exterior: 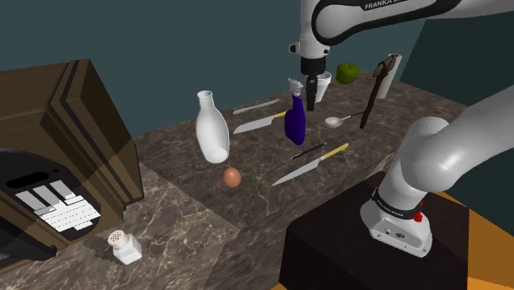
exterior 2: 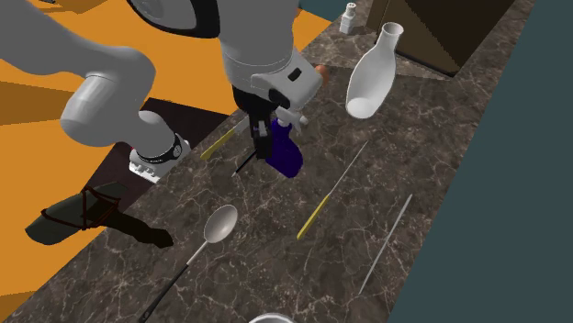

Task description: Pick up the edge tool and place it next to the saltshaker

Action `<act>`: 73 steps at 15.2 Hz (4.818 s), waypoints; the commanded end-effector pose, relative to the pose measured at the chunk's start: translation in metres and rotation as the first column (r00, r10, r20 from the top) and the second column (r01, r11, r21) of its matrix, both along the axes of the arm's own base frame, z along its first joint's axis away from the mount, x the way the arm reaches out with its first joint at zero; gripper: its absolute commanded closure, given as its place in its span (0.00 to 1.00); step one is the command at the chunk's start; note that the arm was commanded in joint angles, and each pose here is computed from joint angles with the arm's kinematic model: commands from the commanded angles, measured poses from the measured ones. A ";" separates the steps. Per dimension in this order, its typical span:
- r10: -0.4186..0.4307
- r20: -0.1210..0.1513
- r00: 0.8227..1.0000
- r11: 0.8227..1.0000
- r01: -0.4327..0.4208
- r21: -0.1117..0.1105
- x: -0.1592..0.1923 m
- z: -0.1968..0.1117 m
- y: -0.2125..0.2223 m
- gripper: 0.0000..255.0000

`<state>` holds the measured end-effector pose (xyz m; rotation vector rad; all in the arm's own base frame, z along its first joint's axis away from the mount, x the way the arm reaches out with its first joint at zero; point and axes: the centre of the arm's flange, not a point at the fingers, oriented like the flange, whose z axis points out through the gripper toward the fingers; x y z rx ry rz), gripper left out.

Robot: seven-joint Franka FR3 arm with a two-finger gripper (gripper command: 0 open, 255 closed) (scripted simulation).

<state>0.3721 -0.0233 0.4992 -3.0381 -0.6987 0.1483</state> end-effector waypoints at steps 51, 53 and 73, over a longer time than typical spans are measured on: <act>0.667 0.115 0.736 0.741 -0.672 0.002 0.167 -0.090 -0.001 1.00; 0.667 0.115 0.736 0.741 -0.672 0.002 0.167 -0.079 -0.001 1.00; 0.667 0.115 0.736 0.741 -0.672 0.002 0.167 0.023 -0.001 1.00</act>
